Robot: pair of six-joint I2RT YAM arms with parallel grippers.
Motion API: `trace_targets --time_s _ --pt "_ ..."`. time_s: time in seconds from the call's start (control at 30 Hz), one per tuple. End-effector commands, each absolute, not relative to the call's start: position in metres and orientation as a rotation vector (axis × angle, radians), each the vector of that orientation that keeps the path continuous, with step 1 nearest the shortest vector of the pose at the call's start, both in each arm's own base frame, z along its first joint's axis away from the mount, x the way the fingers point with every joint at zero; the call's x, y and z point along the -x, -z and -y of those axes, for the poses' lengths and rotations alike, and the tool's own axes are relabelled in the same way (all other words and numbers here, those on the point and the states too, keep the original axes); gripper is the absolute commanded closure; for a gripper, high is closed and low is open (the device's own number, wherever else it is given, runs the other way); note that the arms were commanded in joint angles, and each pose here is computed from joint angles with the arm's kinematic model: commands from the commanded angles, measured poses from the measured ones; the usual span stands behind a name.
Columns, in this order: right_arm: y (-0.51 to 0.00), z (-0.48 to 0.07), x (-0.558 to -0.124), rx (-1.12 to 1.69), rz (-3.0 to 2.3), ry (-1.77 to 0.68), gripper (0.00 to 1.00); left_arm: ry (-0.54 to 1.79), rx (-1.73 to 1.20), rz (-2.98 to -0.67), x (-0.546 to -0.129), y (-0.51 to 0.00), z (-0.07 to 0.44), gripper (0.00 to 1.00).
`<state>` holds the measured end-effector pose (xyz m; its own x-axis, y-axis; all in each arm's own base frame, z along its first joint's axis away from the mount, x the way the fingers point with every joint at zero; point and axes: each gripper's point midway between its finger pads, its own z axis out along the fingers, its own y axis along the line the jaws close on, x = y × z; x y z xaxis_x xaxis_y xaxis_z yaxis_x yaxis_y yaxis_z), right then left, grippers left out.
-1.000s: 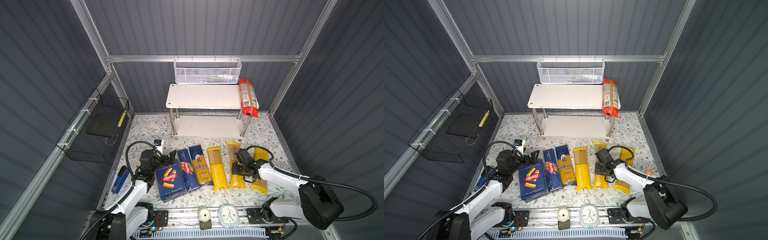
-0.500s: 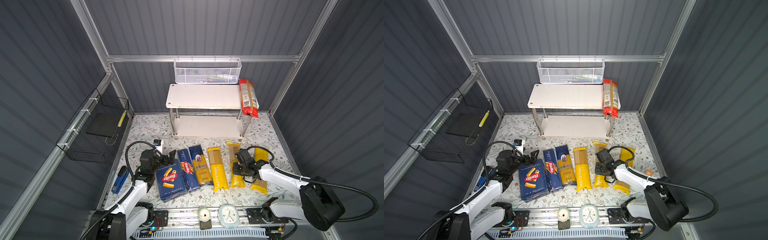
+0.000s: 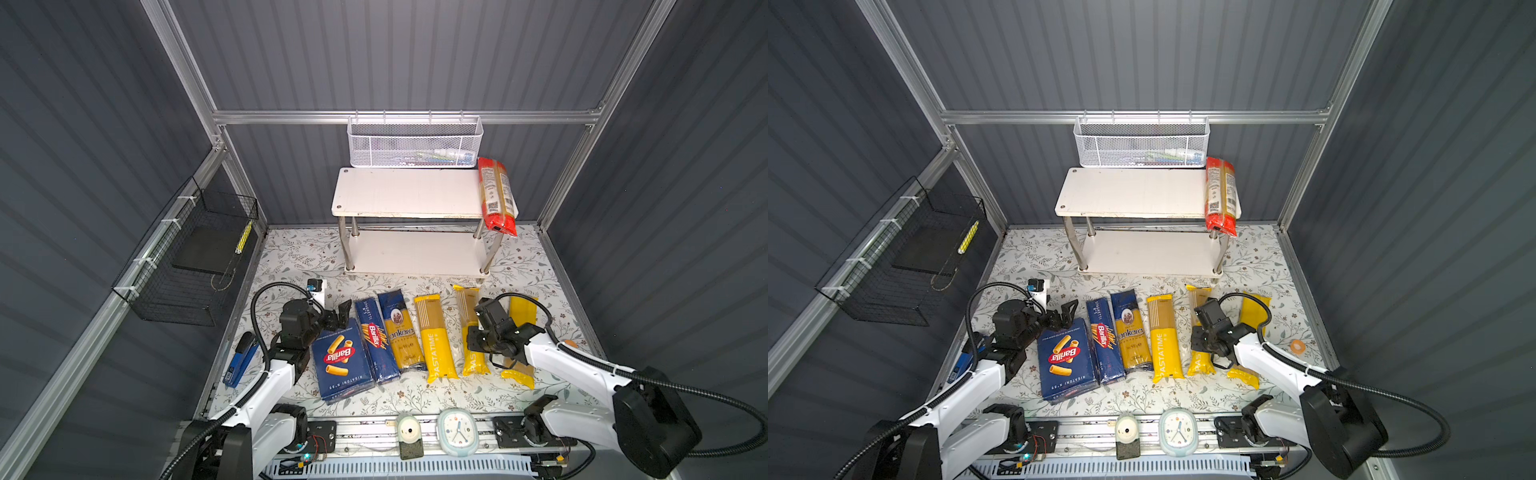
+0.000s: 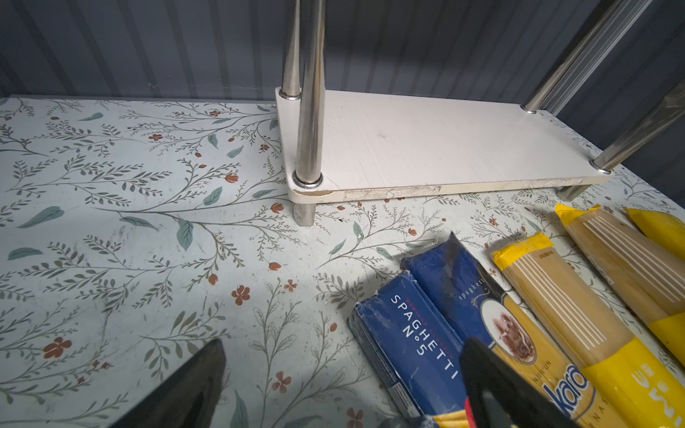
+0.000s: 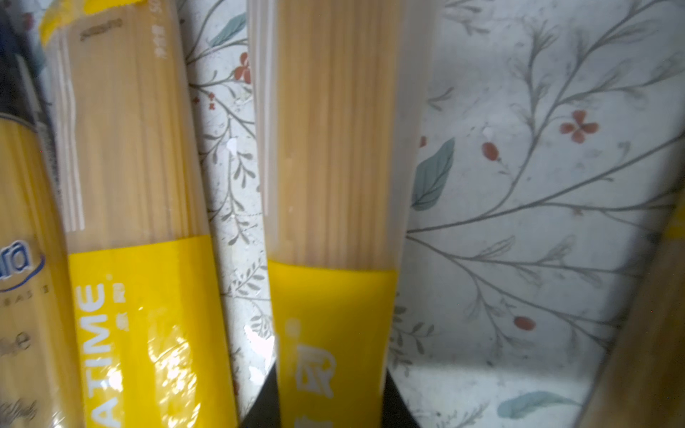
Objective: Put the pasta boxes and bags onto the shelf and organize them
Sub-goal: 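Close the right gripper on the yellow end of the spaghetti bag, then lift the yellow spaghetti bag upright with the right gripper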
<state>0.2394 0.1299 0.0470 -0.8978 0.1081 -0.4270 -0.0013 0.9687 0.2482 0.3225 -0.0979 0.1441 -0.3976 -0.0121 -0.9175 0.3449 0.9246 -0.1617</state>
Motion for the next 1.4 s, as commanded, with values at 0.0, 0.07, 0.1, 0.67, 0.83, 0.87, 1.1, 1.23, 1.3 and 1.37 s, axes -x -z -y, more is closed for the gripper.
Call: trace_targets --time_s 0.0,0.07,0.1,0.67,0.83,0.87,1.1,1.23,1.3,1.37 --pt "-0.095 -0.157 -0.257 0.019 -2.488 -0.521 0.93 0.383 -0.236 -1.934 -0.325 -0.148 0.096 0.00" --pt "-0.106 -0.156 -0.259 0.030 -2.462 -0.513 0.96 0.385 -0.238 -1.934 -0.325 -0.148 0.097 0.00" --pt "-0.111 -0.155 -0.259 0.037 -2.449 -0.509 0.96 0.383 -0.237 -1.933 -0.325 -0.149 0.097 0.01" --pt "-0.234 -0.196 -0.254 0.253 -2.192 -0.682 0.96 0.391 -0.248 -1.924 -0.323 -0.150 0.098 0.00" --pt "-0.268 -0.217 -0.250 0.333 -2.118 -0.733 0.96 0.391 -0.247 -1.929 -0.324 -0.149 0.098 0.01" --pt "-0.275 -0.220 -0.250 0.346 -2.104 -0.738 0.96 0.391 -0.247 -1.929 -0.324 -0.149 0.098 0.01" --pt "-0.308 -0.234 -0.256 0.378 -2.040 -0.745 0.97 0.392 -0.249 -1.922 -0.322 -0.150 0.098 0.01" --pt "-0.323 -0.238 -0.260 0.393 -2.008 -0.740 0.98 0.392 -0.249 -1.919 -0.322 -0.150 0.098 0.00" --pt "-0.335 -0.239 -0.261 0.392 -1.984 -0.748 0.99 0.390 -0.248 -1.919 -0.322 -0.151 0.098 0.00" --pt "-0.348 -0.237 -0.264 0.363 -1.960 -0.743 0.99 0.391 -0.248 -1.921 -0.322 -0.150 0.098 0.00"
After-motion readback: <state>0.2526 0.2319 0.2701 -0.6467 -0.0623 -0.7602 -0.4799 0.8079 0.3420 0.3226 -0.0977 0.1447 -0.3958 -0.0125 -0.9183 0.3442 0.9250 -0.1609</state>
